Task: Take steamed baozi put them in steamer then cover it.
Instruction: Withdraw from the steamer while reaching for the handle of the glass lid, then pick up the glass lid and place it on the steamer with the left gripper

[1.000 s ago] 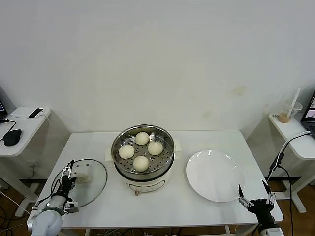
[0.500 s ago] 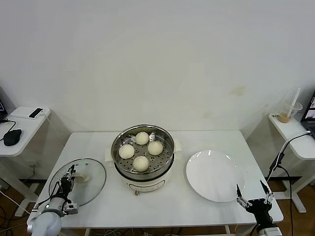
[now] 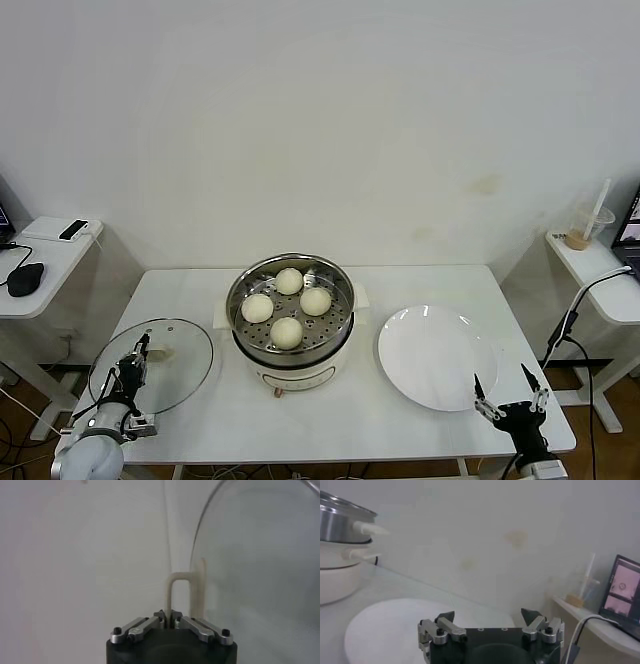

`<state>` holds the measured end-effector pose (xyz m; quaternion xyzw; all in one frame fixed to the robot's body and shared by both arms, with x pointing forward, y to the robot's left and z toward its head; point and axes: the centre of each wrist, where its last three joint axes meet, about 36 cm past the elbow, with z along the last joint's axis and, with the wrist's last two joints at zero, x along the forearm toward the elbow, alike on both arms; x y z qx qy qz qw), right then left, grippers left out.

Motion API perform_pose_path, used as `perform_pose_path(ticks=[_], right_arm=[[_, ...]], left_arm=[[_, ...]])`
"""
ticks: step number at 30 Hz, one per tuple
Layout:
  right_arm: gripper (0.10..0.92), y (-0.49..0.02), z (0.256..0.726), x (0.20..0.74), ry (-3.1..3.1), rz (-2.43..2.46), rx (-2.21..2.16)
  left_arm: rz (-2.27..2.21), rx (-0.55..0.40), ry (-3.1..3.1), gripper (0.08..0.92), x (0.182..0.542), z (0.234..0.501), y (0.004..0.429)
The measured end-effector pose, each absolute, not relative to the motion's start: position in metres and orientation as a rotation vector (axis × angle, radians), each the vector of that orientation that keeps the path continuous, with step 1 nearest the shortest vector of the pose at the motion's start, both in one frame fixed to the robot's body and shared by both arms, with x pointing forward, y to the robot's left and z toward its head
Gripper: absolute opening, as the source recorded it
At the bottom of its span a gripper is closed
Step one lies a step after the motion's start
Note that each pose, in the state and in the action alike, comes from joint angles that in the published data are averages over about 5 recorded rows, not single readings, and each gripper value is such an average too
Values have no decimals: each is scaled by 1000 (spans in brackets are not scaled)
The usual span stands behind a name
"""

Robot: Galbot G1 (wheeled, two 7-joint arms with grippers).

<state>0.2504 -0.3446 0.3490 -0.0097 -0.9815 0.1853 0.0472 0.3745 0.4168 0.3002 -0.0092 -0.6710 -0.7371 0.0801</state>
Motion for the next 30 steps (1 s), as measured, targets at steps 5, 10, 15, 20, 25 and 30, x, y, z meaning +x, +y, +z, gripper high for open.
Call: perform_pose_path(ticks=[5, 10, 15, 20, 25, 30], right_arm=[[823, -344, 351, 252, -2997, 571, -13], [823, -343, 352, 252, -2996, 575, 7], [823, -342, 353, 252, -2995, 578, 15], [823, -339, 352, 252, -2994, 580, 19], [823, -335, 351, 250, -2992, 582, 27], [823, -330, 348, 247, -2985, 588, 35]], left_arm=[[-2211, 31, -2013, 135, 366, 321, 411], [-2222, 107, -2009, 135, 360, 350, 410], [-2226, 198, -2000, 135, 359, 382, 416], [-2219, 249, -2008, 135, 356, 411, 414], [-2216, 266, -2050, 135, 355, 437, 398], [-2228, 255, -2099, 135, 360, 457, 374]])
